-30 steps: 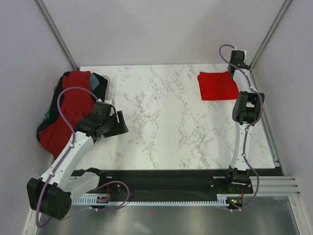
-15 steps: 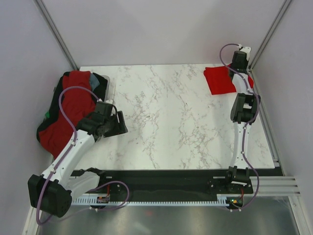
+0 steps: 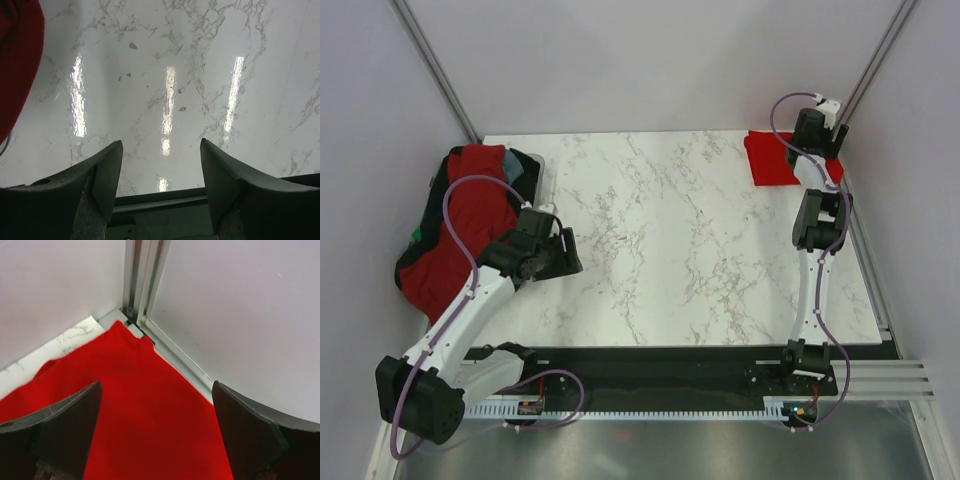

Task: Fold and stack the t-shirts
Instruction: Neatly place the folded tshirt to the corner, then reset both grippers

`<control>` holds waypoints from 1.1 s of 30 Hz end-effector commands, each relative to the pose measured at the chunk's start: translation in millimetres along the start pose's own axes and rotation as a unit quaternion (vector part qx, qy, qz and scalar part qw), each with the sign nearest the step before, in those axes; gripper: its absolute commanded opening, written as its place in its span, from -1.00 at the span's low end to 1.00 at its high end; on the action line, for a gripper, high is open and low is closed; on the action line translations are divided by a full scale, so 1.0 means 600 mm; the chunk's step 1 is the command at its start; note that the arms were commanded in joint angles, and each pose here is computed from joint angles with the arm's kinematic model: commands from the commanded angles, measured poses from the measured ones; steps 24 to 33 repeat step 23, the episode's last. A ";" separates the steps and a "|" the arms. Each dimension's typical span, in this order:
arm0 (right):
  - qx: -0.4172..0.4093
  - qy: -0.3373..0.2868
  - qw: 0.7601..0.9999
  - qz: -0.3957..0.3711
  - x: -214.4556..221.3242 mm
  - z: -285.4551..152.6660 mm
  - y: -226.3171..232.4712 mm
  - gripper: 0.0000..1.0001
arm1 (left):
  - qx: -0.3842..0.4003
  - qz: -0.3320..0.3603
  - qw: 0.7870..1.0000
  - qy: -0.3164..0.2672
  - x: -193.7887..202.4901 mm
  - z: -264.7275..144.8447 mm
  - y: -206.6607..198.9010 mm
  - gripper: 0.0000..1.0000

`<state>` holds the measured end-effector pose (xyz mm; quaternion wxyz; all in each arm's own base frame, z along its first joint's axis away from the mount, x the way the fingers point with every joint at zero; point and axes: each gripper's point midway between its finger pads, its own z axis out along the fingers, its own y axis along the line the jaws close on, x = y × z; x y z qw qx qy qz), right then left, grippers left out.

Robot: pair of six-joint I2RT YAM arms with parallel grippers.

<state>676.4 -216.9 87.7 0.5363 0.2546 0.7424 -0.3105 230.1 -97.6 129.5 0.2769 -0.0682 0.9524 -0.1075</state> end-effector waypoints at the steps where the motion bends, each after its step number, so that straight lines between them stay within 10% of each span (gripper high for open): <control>1: -0.005 -0.083 0.992 0.098 -0.208 -0.071 -0.039 0.96 | 0.005 -0.004 1.000 -0.028 -0.011 -0.013 -0.005 0.41; 10: -0.152 -0.043 0.975 0.158 -0.320 -0.352 -0.031 0.96 | 0.023 -0.006 0.997 -0.070 -0.027 -0.044 -0.011 0.41; 21: -0.481 0.179 0.844 0.153 -0.054 -0.806 0.036 0.96 | 0.033 -0.012 0.993 -0.108 -0.040 -0.071 -0.010 0.42; 33: -0.480 0.199 0.842 0.149 -0.023 -0.834 0.004 0.97 | 0.030 -0.015 0.993 -0.115 -0.042 -0.074 -0.007 0.42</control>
